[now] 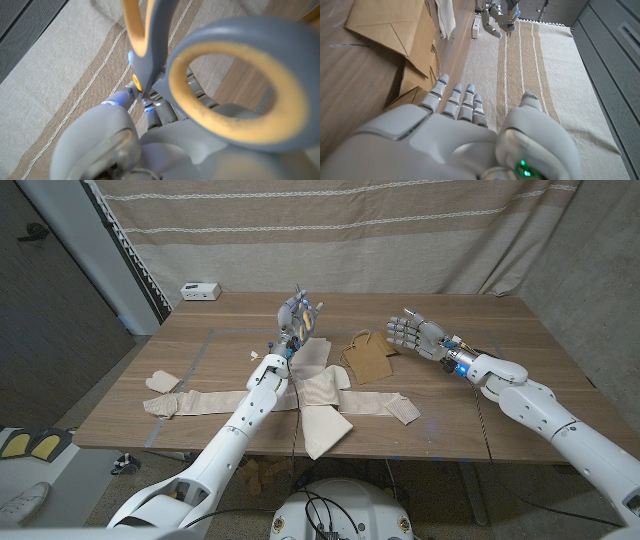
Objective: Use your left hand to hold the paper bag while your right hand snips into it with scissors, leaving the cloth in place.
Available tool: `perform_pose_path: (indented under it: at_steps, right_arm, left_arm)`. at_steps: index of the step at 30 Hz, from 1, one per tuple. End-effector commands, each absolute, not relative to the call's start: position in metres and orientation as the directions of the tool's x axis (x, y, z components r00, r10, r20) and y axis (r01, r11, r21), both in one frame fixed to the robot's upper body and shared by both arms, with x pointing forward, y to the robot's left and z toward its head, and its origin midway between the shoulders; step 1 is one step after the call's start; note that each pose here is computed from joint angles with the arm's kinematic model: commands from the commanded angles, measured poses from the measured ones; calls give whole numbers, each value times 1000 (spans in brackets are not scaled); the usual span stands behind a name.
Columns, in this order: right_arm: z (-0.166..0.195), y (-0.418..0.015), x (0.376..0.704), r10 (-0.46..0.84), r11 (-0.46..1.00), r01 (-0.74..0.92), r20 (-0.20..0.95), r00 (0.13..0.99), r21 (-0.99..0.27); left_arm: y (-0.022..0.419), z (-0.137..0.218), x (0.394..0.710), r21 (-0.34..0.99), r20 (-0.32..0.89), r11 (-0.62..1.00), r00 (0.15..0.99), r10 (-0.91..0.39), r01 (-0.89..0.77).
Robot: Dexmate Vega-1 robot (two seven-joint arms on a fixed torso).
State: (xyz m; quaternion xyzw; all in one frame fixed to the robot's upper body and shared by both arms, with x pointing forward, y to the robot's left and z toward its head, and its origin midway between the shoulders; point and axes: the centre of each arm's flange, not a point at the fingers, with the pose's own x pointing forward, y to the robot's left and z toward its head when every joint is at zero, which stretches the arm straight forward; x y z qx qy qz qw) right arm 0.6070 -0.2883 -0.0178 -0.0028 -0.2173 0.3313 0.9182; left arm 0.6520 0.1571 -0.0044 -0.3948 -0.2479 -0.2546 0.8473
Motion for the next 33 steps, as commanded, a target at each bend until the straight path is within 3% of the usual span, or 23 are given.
perform_pose_path:
  at_steps: [1,13,20,33]
  right_arm:
    - [-13,-276,604,655,731,-669,411,634,-134]
    - [-8,-271,604,703,682,-720,387,596,-129]
    - [-7,-268,595,633,727,-685,427,645,-44]
    - [-3,-264,600,725,647,-758,371,580,-81]
  left_arm:
    - [150,-8,652,-543,644,501,717,-266,674]
    - [145,-9,653,-560,652,447,704,-282,697]
    - [143,-9,652,-562,652,441,703,-284,700]
    - [139,-6,654,-571,660,418,698,-278,706]
